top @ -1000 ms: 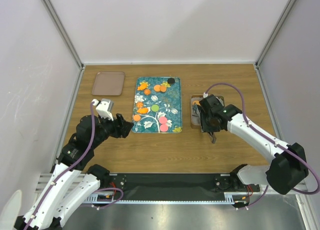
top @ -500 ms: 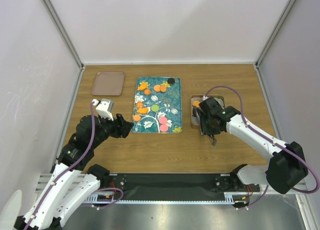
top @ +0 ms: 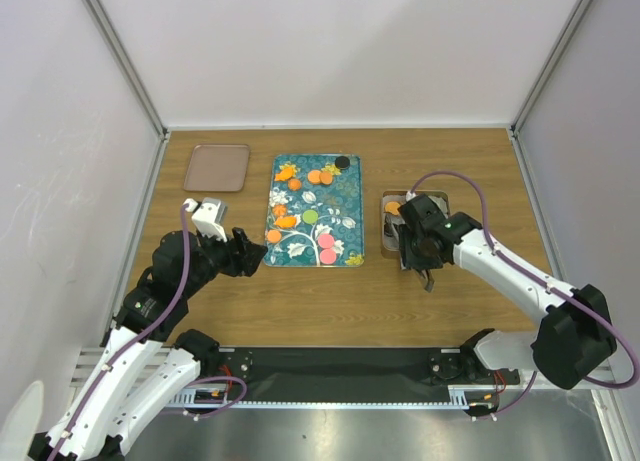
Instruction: Pack the cookies
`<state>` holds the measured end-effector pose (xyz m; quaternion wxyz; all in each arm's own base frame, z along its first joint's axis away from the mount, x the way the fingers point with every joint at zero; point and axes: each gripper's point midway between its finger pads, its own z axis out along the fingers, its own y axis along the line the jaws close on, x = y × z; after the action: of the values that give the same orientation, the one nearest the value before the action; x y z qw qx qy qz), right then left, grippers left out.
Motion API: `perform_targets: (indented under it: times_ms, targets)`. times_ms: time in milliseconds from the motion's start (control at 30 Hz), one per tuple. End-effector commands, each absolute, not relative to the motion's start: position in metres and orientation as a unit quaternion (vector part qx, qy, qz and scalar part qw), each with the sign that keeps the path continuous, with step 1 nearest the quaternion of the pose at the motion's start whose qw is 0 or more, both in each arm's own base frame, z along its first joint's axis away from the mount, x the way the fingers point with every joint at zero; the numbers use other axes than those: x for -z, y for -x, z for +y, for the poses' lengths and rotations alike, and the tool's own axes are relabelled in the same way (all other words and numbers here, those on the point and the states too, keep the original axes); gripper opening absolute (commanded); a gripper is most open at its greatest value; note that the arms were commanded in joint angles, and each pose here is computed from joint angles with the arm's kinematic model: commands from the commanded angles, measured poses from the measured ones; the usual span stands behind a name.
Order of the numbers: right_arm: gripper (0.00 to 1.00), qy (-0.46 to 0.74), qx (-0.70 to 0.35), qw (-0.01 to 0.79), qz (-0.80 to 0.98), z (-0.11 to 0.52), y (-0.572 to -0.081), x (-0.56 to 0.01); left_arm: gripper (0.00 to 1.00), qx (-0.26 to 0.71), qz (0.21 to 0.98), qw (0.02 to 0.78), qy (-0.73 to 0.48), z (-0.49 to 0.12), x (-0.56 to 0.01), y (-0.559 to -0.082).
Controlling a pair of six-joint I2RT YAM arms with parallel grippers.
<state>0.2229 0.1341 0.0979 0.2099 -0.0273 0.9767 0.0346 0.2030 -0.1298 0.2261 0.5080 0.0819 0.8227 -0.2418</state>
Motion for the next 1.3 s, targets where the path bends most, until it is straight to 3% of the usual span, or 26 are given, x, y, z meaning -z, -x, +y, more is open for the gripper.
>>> perform_targets:
  times_ms: [0, 267, 400, 767, 1267]
  targets:
    - [0.5, 0.012, -0.043, 0.266, 0.963, 0.133, -0.24, -0.134, 0.68, 0.245, 0.814, 0.519, -0.088, -0.132, -0.234, -0.204]
    - [0.48, 0.025, -0.067, 0.317, 0.946, 0.152, -0.259, -0.18, 0.68, 0.244, 0.814, 0.519, -0.087, -0.132, -0.233, -0.205]
    - [0.47, 0.087, -0.082, 0.312, 0.942, 0.2, -0.264, -0.179, 0.68, 0.242, 0.815, 0.519, -0.086, -0.131, -0.233, -0.205]
    - [0.46, 0.203, -0.084, 0.246, 0.944, 0.296, -0.287, -0.124, 0.68, 0.239, 0.816, 0.521, -0.081, -0.129, -0.233, -0.206]
    - [0.48, 0.219, -0.07, 0.235, 0.945, 0.309, -0.286, -0.096, 0.68, 0.243, 0.816, 0.518, -0.087, -0.132, -0.232, -0.206]
